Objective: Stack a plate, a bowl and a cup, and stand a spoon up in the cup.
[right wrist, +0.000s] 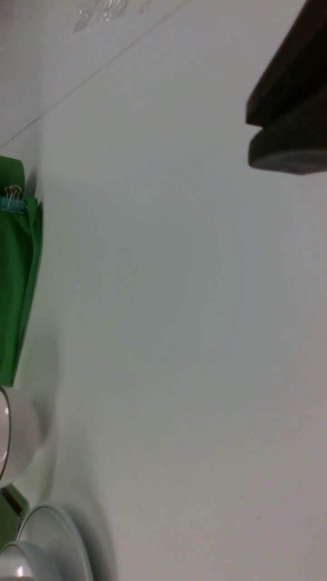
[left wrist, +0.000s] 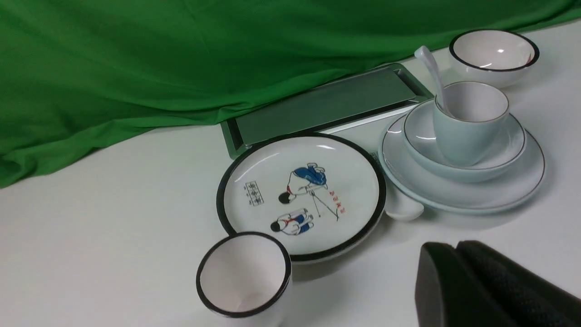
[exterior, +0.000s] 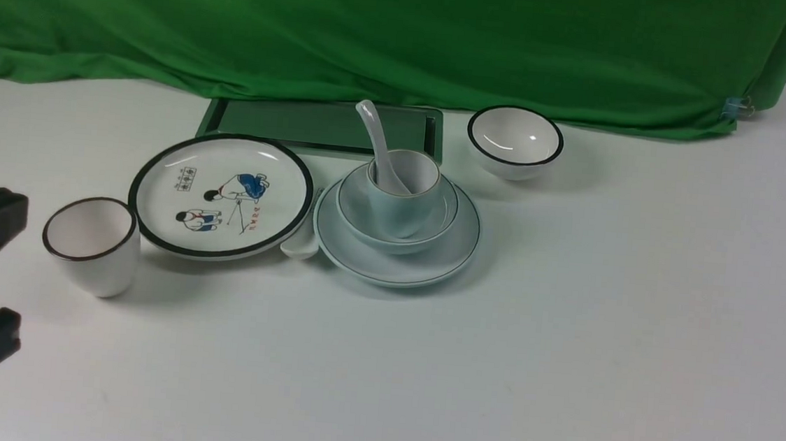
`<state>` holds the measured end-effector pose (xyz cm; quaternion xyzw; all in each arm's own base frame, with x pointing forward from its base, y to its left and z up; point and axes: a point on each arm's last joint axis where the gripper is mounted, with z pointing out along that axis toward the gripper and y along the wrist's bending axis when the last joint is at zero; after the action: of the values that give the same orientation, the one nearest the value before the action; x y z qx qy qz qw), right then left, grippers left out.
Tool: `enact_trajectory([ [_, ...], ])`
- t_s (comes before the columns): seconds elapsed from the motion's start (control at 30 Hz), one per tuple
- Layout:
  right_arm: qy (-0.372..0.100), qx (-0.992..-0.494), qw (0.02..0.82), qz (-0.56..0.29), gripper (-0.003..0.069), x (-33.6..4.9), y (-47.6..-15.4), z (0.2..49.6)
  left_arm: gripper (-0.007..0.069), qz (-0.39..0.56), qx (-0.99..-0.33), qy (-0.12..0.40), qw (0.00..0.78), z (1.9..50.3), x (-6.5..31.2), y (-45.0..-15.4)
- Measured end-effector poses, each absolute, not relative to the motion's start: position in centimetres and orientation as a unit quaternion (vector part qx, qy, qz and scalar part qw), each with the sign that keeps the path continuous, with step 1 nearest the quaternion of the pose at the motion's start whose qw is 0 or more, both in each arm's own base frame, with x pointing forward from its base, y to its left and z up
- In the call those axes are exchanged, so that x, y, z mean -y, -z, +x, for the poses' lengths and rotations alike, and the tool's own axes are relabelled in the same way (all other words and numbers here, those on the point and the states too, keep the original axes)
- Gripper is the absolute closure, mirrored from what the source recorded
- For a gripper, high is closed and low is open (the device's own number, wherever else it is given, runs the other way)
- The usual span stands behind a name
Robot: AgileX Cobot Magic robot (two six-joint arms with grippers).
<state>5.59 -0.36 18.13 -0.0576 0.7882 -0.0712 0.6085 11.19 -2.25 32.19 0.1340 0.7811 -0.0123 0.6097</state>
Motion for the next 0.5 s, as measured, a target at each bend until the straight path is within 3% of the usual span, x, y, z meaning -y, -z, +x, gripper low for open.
enact_trajectory([
  [0.07,0.071,-0.788,0.609,-0.058,0.0554,0.4,-18.1,5.6,0.0655,0.120,-0.771,-0.006,0.625,10.9,2.2,-31.6],
  [0.17,0.071,-0.788,0.609,-0.058,0.0544,0.4,-18.1,5.6,0.0655,0.131,-0.714,0.010,0.688,9.7,1.9,-29.1],
  [0.2,0.071,-0.788,0.609,-0.058,0.0539,0.4,-18.1,5.6,0.0655,0.107,-0.694,-0.013,0.712,9.2,1.8,-27.7],
  [0.3,0.071,-0.789,0.608,-0.058,0.0533,0.4,-18.1,5.6,0.0655,0.112,-0.633,0.014,0.766,7.4,1.5,-23.7],
  [0.37,0.071,-0.788,0.609,-0.058,0.0530,0.4,-18.1,5.6,0.0655,0.108,-0.633,0.023,0.766,6.9,1.3,-22.9],
  [0.43,0.071,-0.788,0.609,-0.058,0.0524,0.4,-18.1,5.6,0.0655,0.095,-0.678,0.036,0.728,5.9,1.2,-21.6],
  [0.47,0.071,-0.788,0.608,-0.058,0.0522,0.4,-18.1,5.6,0.0655,0.125,-0.689,0.063,0.711,5.7,1.1,-21.0],
  [0.5,0.071,-0.788,0.609,-0.058,0.0522,0.4,-18.1,5.6,0.0655,0.100,-0.694,0.038,0.712,5.7,1.1,-20.9],
])
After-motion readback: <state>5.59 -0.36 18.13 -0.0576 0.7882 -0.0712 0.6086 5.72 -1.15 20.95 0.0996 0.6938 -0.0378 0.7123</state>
